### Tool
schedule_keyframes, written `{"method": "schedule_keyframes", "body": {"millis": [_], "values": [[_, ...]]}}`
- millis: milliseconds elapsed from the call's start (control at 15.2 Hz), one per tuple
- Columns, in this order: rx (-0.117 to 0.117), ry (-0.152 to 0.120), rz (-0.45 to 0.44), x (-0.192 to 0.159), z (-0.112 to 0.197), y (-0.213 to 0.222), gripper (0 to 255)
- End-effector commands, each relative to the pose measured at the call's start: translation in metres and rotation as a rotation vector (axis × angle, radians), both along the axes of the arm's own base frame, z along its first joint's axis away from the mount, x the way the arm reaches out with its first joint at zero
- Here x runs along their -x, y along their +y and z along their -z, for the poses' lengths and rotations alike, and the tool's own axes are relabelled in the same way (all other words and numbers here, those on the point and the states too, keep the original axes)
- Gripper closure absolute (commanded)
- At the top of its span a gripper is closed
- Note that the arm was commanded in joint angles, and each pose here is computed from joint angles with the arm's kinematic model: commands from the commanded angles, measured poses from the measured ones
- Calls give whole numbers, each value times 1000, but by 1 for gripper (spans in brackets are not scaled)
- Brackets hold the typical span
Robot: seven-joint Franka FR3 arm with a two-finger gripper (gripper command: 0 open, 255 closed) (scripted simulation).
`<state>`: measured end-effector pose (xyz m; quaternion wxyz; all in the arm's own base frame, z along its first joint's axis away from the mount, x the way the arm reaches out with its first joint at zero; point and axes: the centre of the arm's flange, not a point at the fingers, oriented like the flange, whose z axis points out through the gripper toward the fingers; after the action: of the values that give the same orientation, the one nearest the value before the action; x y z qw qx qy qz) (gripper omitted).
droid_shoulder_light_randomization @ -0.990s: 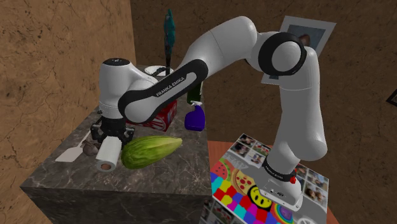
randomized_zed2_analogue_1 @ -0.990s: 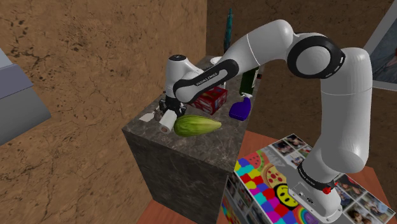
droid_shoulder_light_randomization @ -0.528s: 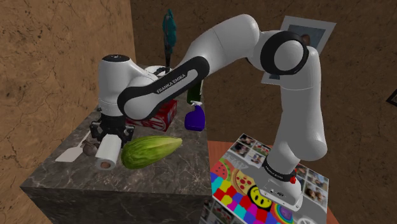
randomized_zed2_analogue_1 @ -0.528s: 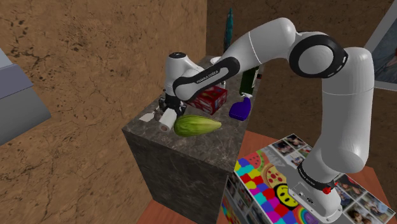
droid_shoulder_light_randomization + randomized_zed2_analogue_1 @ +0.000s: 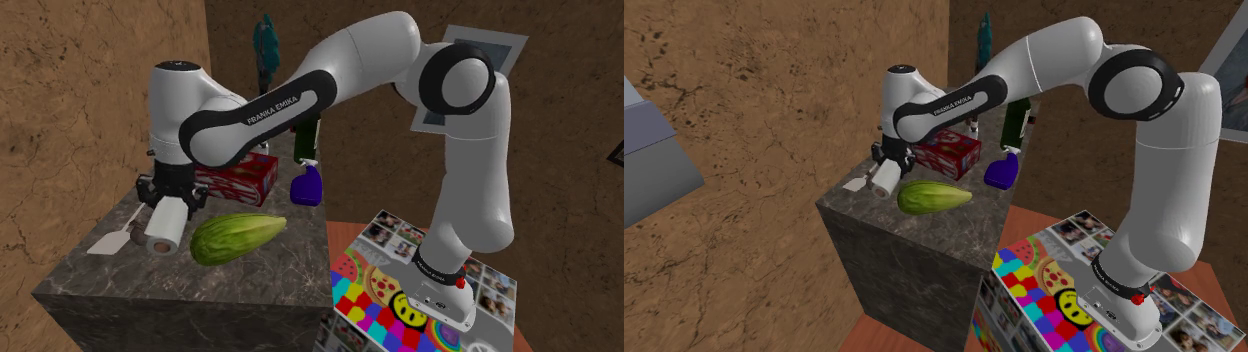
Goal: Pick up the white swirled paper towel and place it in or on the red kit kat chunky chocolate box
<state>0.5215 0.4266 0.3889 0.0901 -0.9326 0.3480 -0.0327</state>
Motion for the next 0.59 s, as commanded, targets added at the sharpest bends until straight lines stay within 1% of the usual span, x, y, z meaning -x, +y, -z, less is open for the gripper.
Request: {"method": "schedule_keyframes", "body": {"millis": [0,528], "values": [[0,0,0,0,-11,1,255],[0,0,0,0,-53,1,255]]}}
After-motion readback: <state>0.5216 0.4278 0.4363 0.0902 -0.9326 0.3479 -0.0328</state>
